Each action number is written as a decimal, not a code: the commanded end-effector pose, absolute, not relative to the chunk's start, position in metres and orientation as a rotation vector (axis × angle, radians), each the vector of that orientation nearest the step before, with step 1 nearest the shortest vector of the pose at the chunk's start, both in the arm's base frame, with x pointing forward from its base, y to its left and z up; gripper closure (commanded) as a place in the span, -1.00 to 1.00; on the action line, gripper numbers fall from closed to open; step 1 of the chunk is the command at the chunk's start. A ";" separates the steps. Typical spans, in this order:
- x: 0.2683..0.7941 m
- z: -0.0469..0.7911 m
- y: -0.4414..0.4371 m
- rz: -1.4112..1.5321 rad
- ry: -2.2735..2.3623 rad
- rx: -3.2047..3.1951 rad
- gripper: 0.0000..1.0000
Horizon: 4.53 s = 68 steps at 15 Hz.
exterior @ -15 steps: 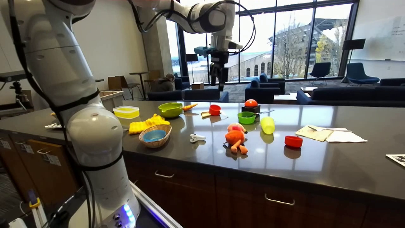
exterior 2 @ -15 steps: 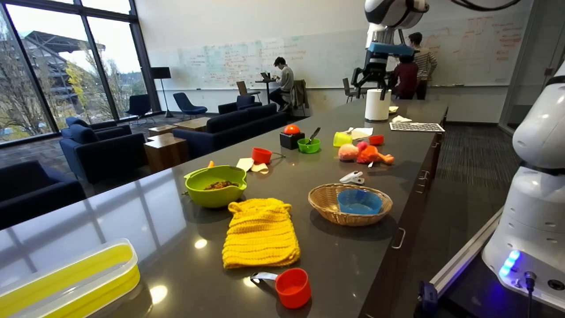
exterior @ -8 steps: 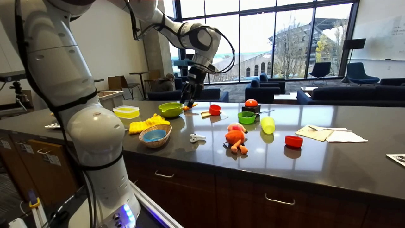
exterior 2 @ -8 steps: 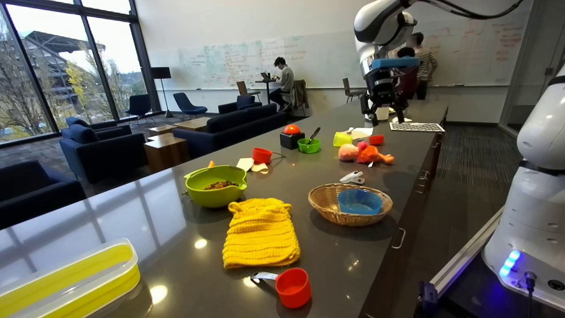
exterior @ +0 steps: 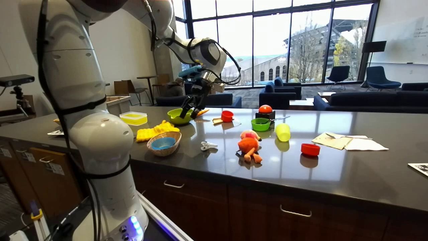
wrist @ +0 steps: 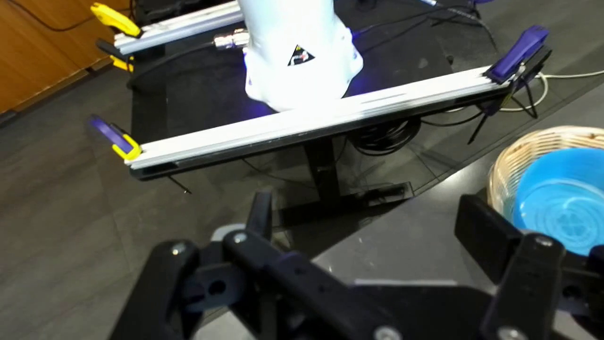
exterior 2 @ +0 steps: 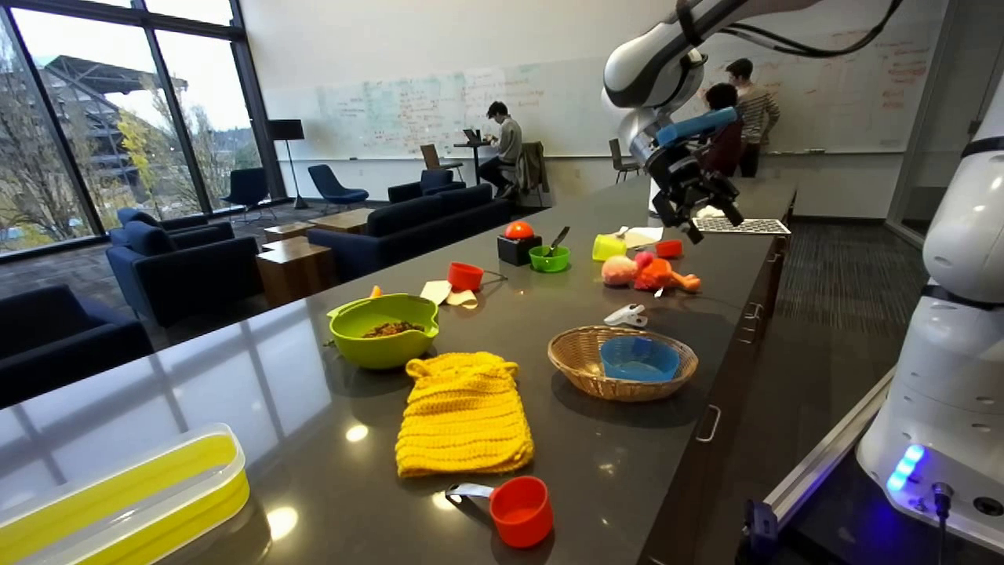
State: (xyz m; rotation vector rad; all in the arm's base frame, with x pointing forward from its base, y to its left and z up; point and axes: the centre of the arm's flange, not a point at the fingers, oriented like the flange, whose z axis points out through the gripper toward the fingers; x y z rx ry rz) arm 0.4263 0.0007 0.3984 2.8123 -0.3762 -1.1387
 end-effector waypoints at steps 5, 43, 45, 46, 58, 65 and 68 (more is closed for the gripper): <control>0.477 0.391 0.016 -0.736 -0.218 2.955 -1.00; 0.434 0.212 0.153 -0.749 0.221 2.247 -1.00; 0.419 0.217 0.158 -0.613 0.236 2.309 -1.00; 0.412 0.219 0.161 -0.548 0.243 2.335 -1.00; 0.379 0.296 0.154 0.135 0.063 2.469 -1.00; 0.354 0.294 0.177 0.058 0.439 2.601 -1.00; 0.350 0.289 0.180 -0.018 0.527 2.603 -1.00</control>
